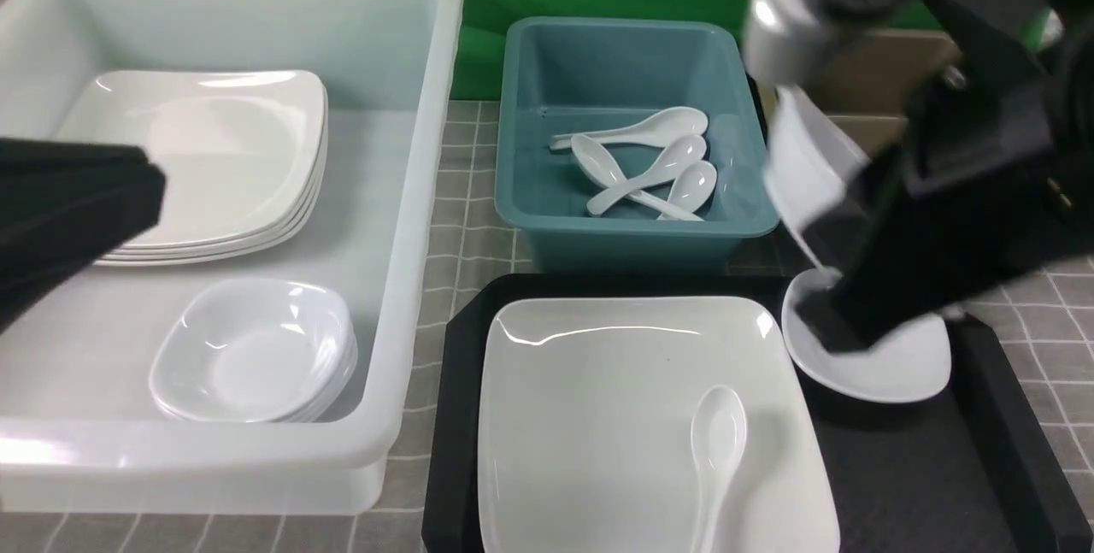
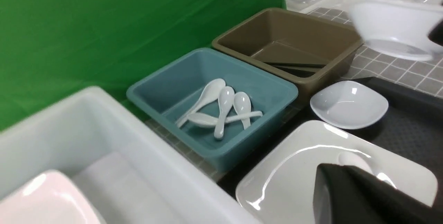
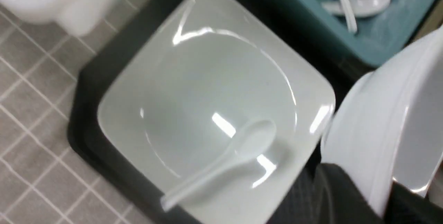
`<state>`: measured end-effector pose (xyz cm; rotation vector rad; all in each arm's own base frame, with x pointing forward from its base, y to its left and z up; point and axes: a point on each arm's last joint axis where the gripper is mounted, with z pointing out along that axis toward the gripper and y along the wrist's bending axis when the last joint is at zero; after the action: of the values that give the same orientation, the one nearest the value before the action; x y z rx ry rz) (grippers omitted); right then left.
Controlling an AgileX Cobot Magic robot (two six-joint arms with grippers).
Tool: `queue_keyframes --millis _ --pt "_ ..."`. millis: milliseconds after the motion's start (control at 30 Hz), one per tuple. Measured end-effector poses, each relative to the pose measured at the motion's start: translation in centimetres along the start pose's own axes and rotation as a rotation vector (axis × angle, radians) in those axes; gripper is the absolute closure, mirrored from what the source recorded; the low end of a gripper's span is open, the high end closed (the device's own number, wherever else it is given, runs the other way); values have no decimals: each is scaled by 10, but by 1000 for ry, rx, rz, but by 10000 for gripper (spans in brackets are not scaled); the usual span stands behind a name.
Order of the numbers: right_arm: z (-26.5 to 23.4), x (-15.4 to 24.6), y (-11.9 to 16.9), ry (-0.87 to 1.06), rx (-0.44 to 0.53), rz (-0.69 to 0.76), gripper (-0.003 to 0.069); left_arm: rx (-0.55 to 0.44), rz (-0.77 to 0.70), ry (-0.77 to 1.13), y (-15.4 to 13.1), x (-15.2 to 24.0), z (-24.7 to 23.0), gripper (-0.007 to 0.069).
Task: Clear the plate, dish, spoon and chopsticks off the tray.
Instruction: Use the right arm to put the small plate into the large storage box on the left
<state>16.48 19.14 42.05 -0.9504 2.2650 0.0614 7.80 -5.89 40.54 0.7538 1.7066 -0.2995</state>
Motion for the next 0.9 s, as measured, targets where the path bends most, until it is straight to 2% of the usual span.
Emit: queue_keyframes --millis 200,467,667,900 --pt "28 -48 34 -96 -111 -213 596 -16 -95 109 3 17 -22 617" --pt "88 -101 81 -202 -257 -481 596 -78 -208 95 8 39 -50 617" --pt "127 -128 111 -253 -383 -577 596 -118 -228 141 9 54 -47 617" --pt "189 -133 136 -203 -421 -623 596 -221 -210 160 18 58 -48 617"
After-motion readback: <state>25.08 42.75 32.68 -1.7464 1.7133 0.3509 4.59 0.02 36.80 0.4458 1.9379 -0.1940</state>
